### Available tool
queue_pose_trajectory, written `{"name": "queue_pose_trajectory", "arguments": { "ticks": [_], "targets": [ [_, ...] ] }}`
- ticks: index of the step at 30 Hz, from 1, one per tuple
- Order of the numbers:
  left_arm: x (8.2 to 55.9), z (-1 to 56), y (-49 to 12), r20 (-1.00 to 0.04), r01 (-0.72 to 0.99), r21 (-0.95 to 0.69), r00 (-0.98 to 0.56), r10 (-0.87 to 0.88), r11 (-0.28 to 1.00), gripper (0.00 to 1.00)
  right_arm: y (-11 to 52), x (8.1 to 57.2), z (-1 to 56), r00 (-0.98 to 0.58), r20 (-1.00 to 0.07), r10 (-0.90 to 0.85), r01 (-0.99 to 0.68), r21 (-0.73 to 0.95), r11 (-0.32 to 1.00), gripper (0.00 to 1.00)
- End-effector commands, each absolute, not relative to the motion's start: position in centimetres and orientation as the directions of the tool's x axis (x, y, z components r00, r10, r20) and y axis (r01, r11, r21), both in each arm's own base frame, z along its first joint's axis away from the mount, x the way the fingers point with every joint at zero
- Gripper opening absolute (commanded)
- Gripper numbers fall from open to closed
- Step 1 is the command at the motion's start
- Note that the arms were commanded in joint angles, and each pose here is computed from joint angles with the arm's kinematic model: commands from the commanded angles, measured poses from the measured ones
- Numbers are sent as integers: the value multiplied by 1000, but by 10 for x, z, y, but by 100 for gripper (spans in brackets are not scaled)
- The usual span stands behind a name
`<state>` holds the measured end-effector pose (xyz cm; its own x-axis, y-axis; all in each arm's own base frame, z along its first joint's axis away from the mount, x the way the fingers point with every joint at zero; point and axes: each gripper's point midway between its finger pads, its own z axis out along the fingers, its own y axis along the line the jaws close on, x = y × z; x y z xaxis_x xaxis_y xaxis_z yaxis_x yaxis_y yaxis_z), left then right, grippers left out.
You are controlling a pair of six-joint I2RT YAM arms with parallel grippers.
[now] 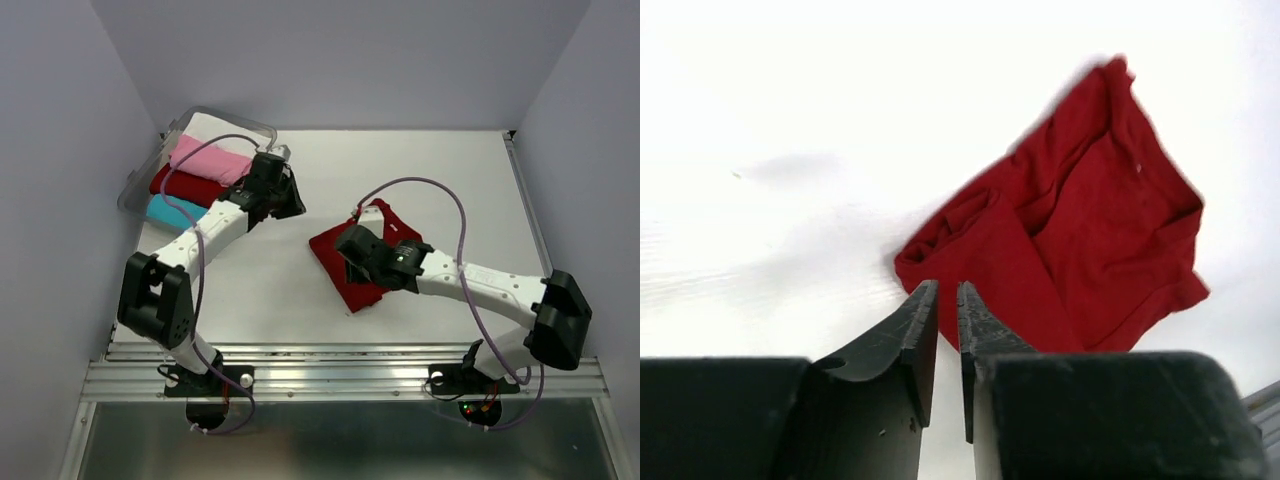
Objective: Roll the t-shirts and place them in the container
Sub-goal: Roll the T-shirt to the center of the board.
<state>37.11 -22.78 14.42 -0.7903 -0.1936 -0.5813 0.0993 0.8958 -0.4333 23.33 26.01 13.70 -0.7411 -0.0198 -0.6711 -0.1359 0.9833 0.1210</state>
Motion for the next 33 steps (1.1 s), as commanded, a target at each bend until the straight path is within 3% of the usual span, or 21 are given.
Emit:
{"name": "queue_pose_trajectory", "arguments": {
  "ticks": [1, 6, 9, 16, 18, 22, 23, 27, 33],
  "targets": [
    [369, 166, -188, -627, 52, -411, -741, -241, 910, 27, 266, 231, 129, -709, -680, -186, -186, -73, 980, 56],
    [352, 139, -155, -556, -29, -466, -768, -318, 885, 37, 286, 230, 107, -692, -654, -305, -236, -195, 952, 61],
    [345, 138, -150, -551, -36, -483, -764, -335, 875, 38, 297, 231, 97, -686, -645, -336, -265, -209, 941, 61],
    [330, 132, -148, -530, -43, -508, -772, -352, 860, 55, 296, 234, 55, -693, -597, -405, -284, -290, 914, 58],
    [328, 131, -151, -520, -39, -524, -777, -355, 851, 59, 295, 232, 40, -700, -578, -420, -297, -300, 907, 54],
    [317, 118, -159, -479, -24, -556, -807, -344, 831, 67, 293, 231, 26, -707, -570, -419, -290, -307, 907, 31],
    [317, 117, -161, -479, -17, -564, -808, -343, 826, 71, 293, 230, 26, -708, -571, -416, -294, -298, 908, 21],
    [303, 107, -175, -446, 23, -602, -838, -313, 798, 80, 314, 227, 43, -693, -619, -369, -340, -171, 925, 1],
    [289, 101, -199, -427, 78, -657, -859, -284, 750, 91, 335, 219, 61, -701, -645, -303, -410, 17, 912, 1]
  ]
}}
